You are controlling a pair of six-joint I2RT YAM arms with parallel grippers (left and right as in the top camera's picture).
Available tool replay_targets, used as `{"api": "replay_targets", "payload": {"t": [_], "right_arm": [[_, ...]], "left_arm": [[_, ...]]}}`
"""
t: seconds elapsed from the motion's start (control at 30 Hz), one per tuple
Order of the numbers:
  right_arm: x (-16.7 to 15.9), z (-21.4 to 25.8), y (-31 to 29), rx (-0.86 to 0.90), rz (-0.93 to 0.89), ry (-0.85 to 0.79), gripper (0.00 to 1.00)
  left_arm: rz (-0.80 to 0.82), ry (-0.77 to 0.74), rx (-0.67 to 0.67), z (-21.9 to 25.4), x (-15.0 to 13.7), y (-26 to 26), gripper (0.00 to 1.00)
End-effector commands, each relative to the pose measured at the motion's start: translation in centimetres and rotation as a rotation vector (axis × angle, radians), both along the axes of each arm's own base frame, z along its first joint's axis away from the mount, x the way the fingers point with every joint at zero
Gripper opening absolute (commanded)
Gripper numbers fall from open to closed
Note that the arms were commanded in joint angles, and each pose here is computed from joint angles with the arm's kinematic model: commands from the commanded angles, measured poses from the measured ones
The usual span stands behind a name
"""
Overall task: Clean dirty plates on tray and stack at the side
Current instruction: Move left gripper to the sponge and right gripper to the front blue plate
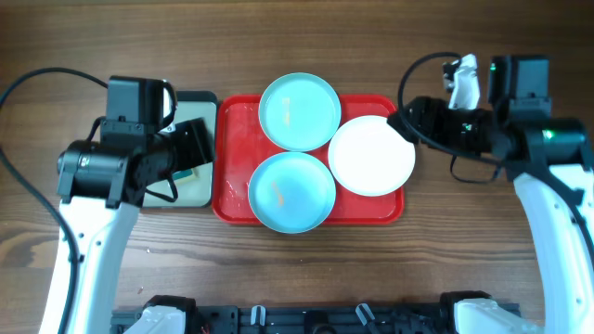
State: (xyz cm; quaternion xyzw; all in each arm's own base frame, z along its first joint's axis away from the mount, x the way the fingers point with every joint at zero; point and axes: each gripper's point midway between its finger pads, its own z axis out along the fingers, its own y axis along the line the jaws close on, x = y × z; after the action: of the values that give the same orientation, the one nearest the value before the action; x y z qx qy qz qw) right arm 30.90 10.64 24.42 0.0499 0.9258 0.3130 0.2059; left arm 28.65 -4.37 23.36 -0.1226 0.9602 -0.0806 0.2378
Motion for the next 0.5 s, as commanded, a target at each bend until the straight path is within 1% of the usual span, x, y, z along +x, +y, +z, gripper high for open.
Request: {"api": "replay_targets", "payload": {"t": [0.0, 0.03, 0.1, 0.17, 0.2, 0.23, 0.27, 0.33, 0.4, 0.47], "right_arm": [[-0.7, -2.7, 1.3, -0.024, 0.063, 0.120, 0.40], [-1.0, -3.9, 1.4, -0.080, 0.069, 0.148, 0.45], [-1.7, -6.3, 1.9, -0.228, 0.095, 0.198, 0.52], [-2.2, -8.0, 2.7, -0.329, 0.094, 0.240, 0.52], [-2.5, -9.0, 3.8, -0.366, 0.114, 0.262, 0.51], [-2.9, -10.1, 5.2, -0.388, 0.144, 0.283, 0.43], [-3.4, -11.3, 6.6, -0.402, 0.179, 0.312, 0.40], [-4.2, -12.9, 7.9, -0.424, 0.207, 0.363, 0.39], [-4.9, -15.0, 9.2, -0.456, 0.249, 0.413, 0.39], [-5.5, -17.1, 10.0, -0.482, 0.252, 0.475, 0.38]], "left_arm": [[0.284, 0.076, 0.120, -1.1, -0.7, 4.3, 0.42], [0.328, 0.080, 0.147, -1.3, -0.6, 5.2, 0.45], [0.329, 0.096, 0.158, -1.8, -0.2, 5.4, 0.73], [0.291, 0.122, 0.183, -2.5, 0.0, 5.4, 0.75], [0.267, 0.144, 0.199, -3.1, 0.2, 5.4, 0.74], [0.247, 0.171, 0.215, -3.8, 0.5, 5.4, 0.70], [0.245, 0.194, 0.221, -4.4, 0.7, 5.4, 0.69], [0.242, 0.228, 0.228, -5.5, 1.0, 5.3, 0.69], [0.240, 0.246, 0.232, -6.7, 2.0, 5.2, 0.70], [0.238, 0.265, 0.235, -7.9, 2.9, 5.1, 0.71]]}}
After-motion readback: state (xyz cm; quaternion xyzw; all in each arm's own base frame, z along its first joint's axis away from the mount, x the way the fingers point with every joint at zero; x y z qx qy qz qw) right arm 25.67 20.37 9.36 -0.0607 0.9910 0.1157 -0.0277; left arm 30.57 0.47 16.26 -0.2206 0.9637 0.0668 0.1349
